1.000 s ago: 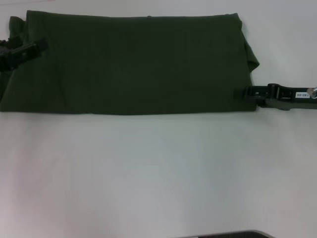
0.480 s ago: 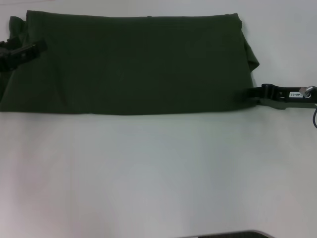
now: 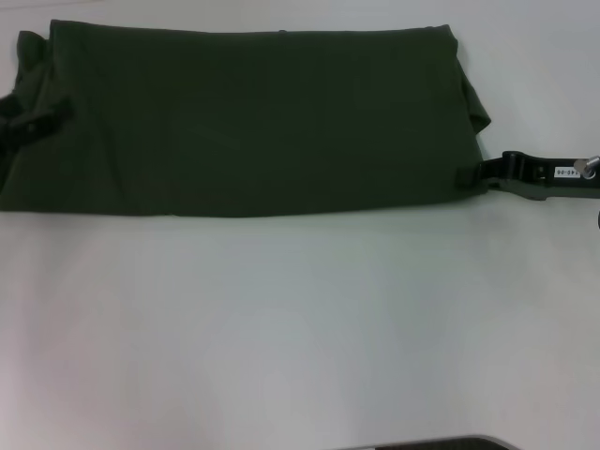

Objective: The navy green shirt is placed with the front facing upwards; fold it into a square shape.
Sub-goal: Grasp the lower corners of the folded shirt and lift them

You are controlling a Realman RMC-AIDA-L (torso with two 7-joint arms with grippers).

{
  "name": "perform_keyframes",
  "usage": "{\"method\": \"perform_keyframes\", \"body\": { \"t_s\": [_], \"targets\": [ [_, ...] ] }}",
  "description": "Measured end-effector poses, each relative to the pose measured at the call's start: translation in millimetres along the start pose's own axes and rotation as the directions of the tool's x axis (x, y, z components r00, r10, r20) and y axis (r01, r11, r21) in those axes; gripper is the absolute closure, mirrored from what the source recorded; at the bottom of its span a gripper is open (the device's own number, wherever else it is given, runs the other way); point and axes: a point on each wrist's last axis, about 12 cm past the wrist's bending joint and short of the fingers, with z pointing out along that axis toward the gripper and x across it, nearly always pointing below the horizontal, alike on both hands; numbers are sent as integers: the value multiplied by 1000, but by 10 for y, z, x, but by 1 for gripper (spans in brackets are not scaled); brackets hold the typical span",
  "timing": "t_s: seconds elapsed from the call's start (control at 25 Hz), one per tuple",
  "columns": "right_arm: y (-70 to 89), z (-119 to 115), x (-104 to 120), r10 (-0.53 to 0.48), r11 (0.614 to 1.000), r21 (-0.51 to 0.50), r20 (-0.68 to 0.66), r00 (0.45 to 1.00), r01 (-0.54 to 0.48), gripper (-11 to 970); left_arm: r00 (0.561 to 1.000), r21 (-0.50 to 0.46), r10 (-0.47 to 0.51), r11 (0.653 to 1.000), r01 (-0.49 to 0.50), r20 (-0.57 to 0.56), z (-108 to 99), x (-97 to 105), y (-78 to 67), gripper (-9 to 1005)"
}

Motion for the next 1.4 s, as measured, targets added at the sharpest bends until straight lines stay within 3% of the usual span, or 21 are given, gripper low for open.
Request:
{"method": "perform_keyframes", "body": {
  "t_s": [0.12, 0.6, 1.4],
  "targets": [
    [11, 6, -16, -1, 1000, -2, 0, 1000, 1, 944, 999, -20, 5, 1000, -6, -48, -29, 26, 41, 33],
    [29, 19, -53, -5, 1000, -2, 2, 1000, 5, 944, 977, -92, 14, 995, -34, -211, -96, 120, 166, 32],
    [25, 17, -52, 0, 1000, -2, 8, 1000, 0, 943, 960, -89, 32, 994, -59, -277, -28, 149, 166, 32]
  ]
}}
